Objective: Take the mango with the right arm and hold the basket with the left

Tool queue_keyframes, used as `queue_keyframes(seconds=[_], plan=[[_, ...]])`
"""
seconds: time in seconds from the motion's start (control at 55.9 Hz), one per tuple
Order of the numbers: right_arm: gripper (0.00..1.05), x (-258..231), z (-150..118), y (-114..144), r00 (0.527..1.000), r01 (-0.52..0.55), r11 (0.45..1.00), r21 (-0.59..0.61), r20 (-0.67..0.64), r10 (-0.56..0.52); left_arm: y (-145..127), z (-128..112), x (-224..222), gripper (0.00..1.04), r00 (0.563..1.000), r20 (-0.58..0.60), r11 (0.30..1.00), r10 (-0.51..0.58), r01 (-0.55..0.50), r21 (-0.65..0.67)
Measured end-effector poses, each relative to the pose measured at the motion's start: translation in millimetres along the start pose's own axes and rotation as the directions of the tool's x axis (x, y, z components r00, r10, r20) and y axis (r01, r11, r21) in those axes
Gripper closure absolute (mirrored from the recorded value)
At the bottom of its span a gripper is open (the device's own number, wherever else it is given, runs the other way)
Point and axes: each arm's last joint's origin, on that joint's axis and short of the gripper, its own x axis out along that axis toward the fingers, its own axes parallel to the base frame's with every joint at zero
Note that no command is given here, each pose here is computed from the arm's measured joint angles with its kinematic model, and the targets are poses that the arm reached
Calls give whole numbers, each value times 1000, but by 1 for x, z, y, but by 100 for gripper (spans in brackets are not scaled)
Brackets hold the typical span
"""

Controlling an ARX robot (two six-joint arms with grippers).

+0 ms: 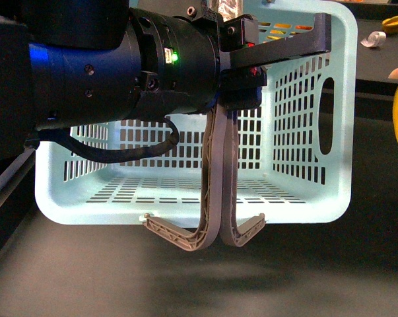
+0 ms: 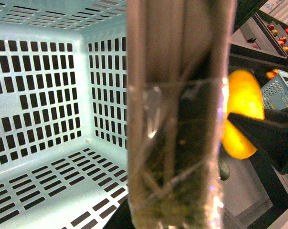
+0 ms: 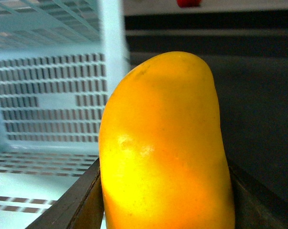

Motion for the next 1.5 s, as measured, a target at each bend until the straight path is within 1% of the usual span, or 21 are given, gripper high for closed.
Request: queue_keyframes(seconds=[0.071, 0.089, 0.286, 0.357, 0.447, 0.518, 0.554, 0.572, 0.679, 0.769, 0.84, 0.947, 1.09, 1.305, 1.412, 1.501], plan=[[45, -1, 11, 25, 998, -51, 999, -6, 36, 51, 0, 0, 0, 99, 1000, 0, 1000, 0, 0, 0], [45, 0, 11, 28, 998, -57, 998, -7, 37, 57, 0, 0, 0, 99, 1000, 0, 1000, 0, 0, 0], [45, 23, 10, 70, 993, -112, 994, 10, 34, 111, 0, 0, 0, 99, 1000, 0, 1000, 0, 0, 0], [45, 37, 8, 81, 994, -109, 994, 24, 25, 108, 0, 0, 0, 99, 1000, 0, 1000, 0, 0, 0], [45, 56, 4, 89, 996, -89, 995, 43, 9, 89, 0, 0, 0, 99, 1000, 0, 1000, 0, 0, 0], [45, 68, 1, 91, 997, -73, 996, 50, 0, 74, 0, 0, 0, 99, 1000, 0, 1000, 0, 0, 0], [40, 71, 0, 91, 998, -66, 997, 50, 0, 66, 0, 0, 0, 99, 1000, 0, 1000, 0, 0, 0], [36, 72, -1, 91, 998, -65, 996, 53, 0, 65, 0, 0, 0, 99, 1000, 0, 1000, 0, 0, 0], [23, 73, -2, 92, 998, -70, 995, 68, 9, 70, 0, 0, 0, 99, 1000, 0, 1000, 0, 0, 0], [6, 66, 5, 94, 994, -96, 992, 82, 51, 92, 0, 0, 0, 99, 1000, 0, 1000, 0, 0, 0], [9, 51, 12, 95, 991, -111, 990, 84, 85, 104, 0, -1, 0, 99, 1000, -4, 1000, 1, -1, -1], [8, 19, 23, 93, 981, -125, 989, 78, 157, 112, 0, -1, 0, 99, 1000, -4, 1000, 2, -2, -6], [8, -12, 25, 89, 974, -125, 989, 76, 201, 108, 1, -1, 0, 99, 1000, -3, 1000, 5, -5, -5], [8, -58, 6, 82, 978, -82, 993, 86, 199, 64, 1, -1, 0, 99, 1000, -3, 1000, 3, -3, -6], [8, -87, -14, 80, 981, -35, 995, 91, 193, 17, 0, -1, 0, 99, 1000, -4, 1000, 2, -2, -6], [8, -99, -25, 79, 982, 5, 995, 99, 187, -24, 0, -1, 0, 99, 1000, -5, 1000, 1, -1, -7]])
